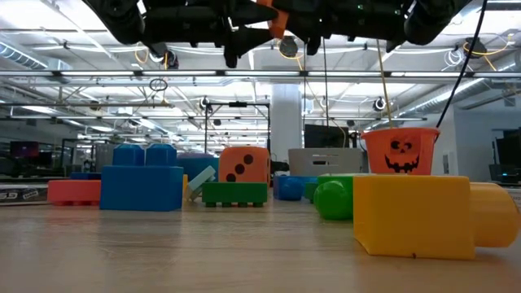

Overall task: Pick & Place Toys
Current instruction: Put the orange game piece into the black bin

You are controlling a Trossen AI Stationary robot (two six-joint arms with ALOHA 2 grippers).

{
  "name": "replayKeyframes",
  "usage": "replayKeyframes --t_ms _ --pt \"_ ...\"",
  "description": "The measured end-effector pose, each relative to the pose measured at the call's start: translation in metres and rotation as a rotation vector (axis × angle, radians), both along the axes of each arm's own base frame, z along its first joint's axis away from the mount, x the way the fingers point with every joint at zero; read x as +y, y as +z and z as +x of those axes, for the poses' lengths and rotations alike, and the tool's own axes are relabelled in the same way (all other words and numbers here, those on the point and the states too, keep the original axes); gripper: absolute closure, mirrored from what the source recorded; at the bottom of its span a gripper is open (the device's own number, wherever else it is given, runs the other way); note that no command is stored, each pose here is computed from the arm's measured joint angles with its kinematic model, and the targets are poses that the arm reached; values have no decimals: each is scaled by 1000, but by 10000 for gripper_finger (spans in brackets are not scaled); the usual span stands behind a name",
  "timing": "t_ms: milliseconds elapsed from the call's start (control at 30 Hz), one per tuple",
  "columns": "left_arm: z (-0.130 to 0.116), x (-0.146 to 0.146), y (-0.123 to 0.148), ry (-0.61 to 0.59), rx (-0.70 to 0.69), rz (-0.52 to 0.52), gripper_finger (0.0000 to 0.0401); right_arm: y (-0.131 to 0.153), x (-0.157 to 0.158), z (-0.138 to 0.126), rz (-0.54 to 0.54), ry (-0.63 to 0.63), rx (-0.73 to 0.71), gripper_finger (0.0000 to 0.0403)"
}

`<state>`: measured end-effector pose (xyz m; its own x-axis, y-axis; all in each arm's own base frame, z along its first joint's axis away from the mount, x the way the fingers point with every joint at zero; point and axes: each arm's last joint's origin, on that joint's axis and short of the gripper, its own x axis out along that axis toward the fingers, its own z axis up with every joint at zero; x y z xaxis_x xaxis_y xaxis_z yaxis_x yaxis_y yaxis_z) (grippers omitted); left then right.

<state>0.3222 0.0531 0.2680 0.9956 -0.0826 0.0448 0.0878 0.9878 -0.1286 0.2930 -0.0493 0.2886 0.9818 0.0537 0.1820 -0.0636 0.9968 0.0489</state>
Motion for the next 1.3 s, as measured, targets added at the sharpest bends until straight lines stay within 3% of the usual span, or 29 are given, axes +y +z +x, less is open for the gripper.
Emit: replayKeyframes --t_ms 167,400,667,1100,1300 --pt "1 0 -2 -3 1 -10 194 0 1 0 -2 4 0 269" --pt "1 0 -1 0 -3 -6 254 0 1 0 5 2 -2 268" --pt "1 0 -1 0 -4 4 234 0 0 0 10 2 1 266" --pt "0 2 -1 2 9 14 256 5 -1 -3 6 -3 -33 185" --pt "-18 7 15 35 45 48 247 17 -8 -14 -18 -39 -45 162"
